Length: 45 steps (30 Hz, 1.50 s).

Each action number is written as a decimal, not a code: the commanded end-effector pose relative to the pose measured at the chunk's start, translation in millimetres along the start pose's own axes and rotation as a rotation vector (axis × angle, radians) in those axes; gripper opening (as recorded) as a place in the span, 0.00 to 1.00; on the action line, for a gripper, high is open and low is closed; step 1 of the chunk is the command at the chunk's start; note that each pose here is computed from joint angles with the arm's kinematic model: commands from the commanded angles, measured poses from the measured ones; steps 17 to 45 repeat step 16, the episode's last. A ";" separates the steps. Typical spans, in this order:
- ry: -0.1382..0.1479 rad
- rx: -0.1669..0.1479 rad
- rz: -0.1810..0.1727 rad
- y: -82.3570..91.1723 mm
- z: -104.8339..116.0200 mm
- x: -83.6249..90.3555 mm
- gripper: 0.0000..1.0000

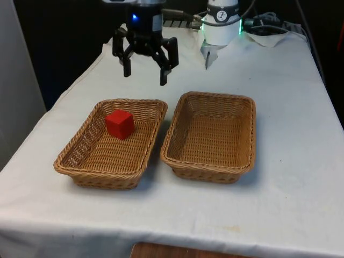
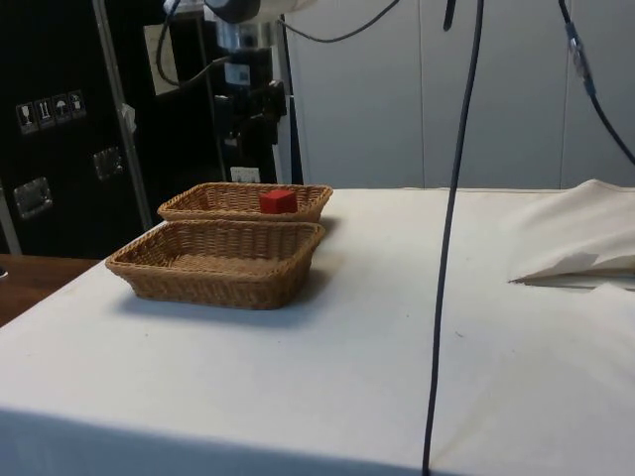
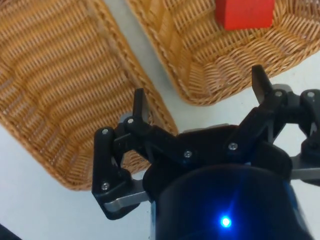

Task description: Pick up the red cube and place it into the right basket.

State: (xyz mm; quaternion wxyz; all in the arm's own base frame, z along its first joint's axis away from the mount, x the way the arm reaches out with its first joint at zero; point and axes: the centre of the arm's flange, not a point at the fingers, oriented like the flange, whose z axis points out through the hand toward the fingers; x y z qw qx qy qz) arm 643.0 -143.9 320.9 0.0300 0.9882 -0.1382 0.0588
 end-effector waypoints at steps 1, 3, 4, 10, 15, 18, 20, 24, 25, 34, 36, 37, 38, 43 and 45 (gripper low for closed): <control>-0.003 -0.002 -0.008 -5.9 -2.0 -2.4 1.00; -0.005 0.000 -0.019 -10.4 -2.3 -3.1 1.00; -0.005 0.002 -0.022 -12.1 -2.4 -3.2 1.00; -0.006 0.009 -0.049 -24.0 -2.3 -4.7 1.00; -0.009 0.021 -0.069 -34.3 -0.8 -8.3 1.00; -0.012 0.021 -0.063 -32.4 1.6 -5.5 1.00; -0.012 0.021 -0.063 -32.4 1.6 -5.5 1.00; -0.012 0.021 -0.063 -32.4 1.6 -5.5 1.00; -0.012 0.021 -0.063 -32.4 1.6 -5.5 1.00; -0.012 0.021 -0.063 -32.4 1.6 -5.5 1.00; -0.012 0.021 -0.063 -32.4 1.6 -5.5 1.00; -0.012 0.021 -0.063 -32.4 1.6 -5.5 1.00; -0.012 0.021 -0.063 -32.4 1.6 -5.5 1.00; -0.012 0.021 -0.063 -32.4 1.6 -5.5 1.00; -0.012 0.021 -0.063 -32.4 1.6 -5.5 1.00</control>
